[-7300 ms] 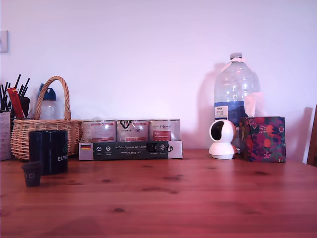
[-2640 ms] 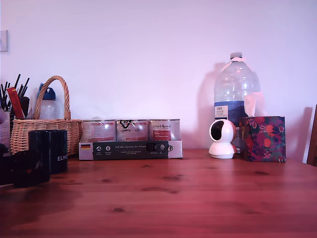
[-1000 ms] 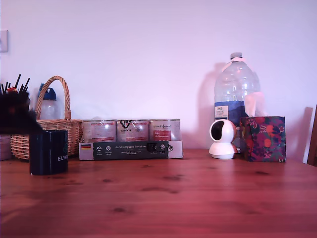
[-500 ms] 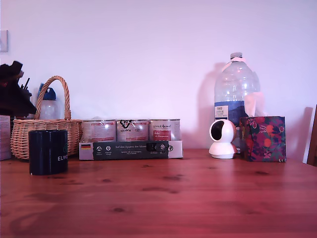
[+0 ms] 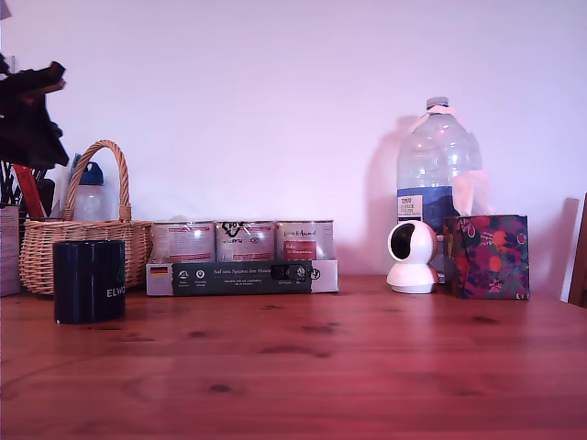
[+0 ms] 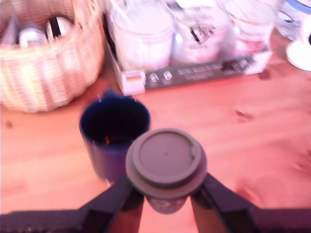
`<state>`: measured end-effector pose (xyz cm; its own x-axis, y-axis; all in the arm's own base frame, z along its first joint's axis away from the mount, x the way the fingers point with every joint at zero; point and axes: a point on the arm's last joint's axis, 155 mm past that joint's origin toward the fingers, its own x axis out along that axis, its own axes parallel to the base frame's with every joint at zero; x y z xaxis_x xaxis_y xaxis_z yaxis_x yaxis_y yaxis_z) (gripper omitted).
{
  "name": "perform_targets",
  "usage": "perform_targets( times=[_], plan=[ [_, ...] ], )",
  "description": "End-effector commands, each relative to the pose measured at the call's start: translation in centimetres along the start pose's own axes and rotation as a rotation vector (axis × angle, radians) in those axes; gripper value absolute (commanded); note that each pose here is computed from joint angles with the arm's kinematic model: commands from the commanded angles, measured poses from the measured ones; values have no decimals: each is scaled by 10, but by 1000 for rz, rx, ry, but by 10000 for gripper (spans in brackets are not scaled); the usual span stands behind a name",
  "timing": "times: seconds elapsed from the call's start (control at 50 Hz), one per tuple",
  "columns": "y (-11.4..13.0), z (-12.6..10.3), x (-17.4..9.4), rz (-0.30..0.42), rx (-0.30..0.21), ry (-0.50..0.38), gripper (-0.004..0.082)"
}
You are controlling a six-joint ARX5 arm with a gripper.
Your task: Pick up the coffee capsules from the table one by one and drop them inside the nearest coffee cup
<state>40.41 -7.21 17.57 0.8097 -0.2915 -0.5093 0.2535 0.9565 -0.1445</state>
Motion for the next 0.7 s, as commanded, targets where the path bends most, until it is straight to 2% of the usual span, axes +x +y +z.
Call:
perform_targets(
  times=[0.0,0.18,0.34,0.68],
  plan=[
    [3,-8,14,1,0,45,146],
    [12,4,39,21,-8,83,146],
    [21,13,57,35,4,127,146],
    [33,17,87,54,-18,272,146]
  ],
)
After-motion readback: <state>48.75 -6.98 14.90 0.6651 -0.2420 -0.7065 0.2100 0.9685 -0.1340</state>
